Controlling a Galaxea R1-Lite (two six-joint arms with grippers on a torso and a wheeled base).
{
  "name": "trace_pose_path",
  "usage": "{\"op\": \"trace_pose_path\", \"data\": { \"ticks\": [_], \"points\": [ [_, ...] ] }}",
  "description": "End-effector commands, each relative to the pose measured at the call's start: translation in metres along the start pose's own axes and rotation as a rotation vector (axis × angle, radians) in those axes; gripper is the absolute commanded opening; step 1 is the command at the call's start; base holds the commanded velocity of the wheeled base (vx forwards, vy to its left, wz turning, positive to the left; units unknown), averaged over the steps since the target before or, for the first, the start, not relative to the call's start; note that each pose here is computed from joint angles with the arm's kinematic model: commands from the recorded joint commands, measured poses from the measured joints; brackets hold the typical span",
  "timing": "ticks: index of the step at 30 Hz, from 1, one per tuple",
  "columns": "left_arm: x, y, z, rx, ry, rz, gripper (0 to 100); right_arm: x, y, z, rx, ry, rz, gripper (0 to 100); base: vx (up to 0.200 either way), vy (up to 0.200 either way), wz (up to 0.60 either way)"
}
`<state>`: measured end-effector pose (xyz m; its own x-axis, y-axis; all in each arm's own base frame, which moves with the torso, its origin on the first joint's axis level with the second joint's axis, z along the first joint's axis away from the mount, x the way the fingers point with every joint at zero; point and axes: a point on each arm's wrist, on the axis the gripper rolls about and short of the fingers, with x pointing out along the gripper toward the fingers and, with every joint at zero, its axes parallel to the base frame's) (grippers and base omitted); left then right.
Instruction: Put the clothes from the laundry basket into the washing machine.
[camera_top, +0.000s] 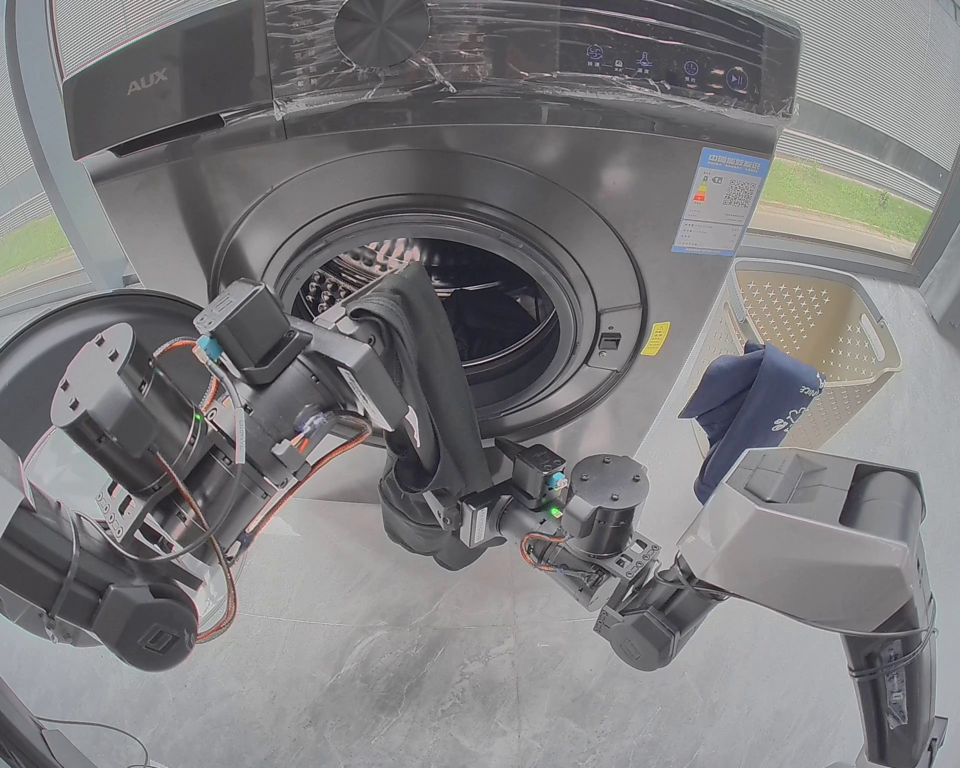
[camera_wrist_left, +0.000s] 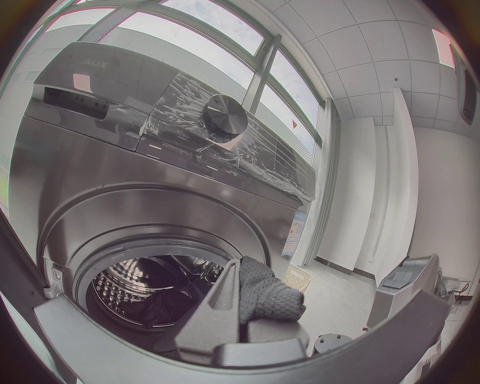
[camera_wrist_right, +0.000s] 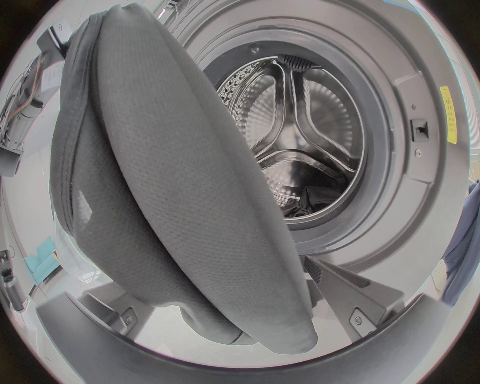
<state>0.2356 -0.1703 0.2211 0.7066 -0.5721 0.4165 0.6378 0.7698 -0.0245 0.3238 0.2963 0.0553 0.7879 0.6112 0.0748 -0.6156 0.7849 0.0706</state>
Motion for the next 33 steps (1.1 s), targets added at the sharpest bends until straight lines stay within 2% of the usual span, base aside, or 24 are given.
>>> {"op": "trace_pose_path", "data": {
  "ticks": [1, 11, 12, 17, 23, 25, 28, 31, 33],
  "points": [
    [-0.001, -0.002, 0.002, -0.003, -0.007, -0.006, 0, 0.008, 0.005, -0.013, 0.001, 0.001, 0.01, 100, 0.0, 0.0, 0.0],
    [-0.001, -0.001, 0.003, -0.005, -0.008, -0.004, 0, 0.02, -0.003, -0.019, -0.005, -0.017, -0.007, 100, 0.0, 0.0, 0.0],
    [-0.001, 0.0, 0.003, -0.004, -0.008, -0.002, 0, 0.02, -0.003, -0.02, -0.005, -0.019, -0.007, 0, 0.0, 0.0, 0.0],
    [0.0, 0.004, 0.003, 0.003, -0.009, 0.014, 0, 0.019, -0.007, -0.02, -0.004, -0.026, -0.016, 0, 0.0, 0.0, 0.0],
    [-0.002, 0.013, -0.001, 0.014, 0.013, 0.045, 0, 0.013, -0.019, -0.005, -0.003, -0.053, -0.04, 0, 0.0, 0.0, 0.0],
    [-0.007, 0.024, -0.007, 0.026, 0.049, 0.082, 0, 0.007, -0.026, 0.017, -0.003, -0.084, -0.058, 0, 0.0, 0.0, 0.0],
    [-0.016, 0.033, -0.021, 0.035, 0.12, 0.114, 0, 0.0, -0.033, 0.042, -0.001, -0.128, -0.076, 0, 0.0, 0.0, 0.0],
    [-0.028, 0.041, -0.034, 0.046, 0.196, 0.139, 0, -0.006, -0.033, 0.064, 0.002, -0.165, -0.078, 0, 0.0, 0.0, 0.0],
    [-0.035, 0.044, -0.045, 0.045, 0.245, 0.137, 0, -0.009, -0.032, 0.071, 0.005, -0.178, -0.075, 0, 0.0, 0.0, 0.0]
  ]
}}
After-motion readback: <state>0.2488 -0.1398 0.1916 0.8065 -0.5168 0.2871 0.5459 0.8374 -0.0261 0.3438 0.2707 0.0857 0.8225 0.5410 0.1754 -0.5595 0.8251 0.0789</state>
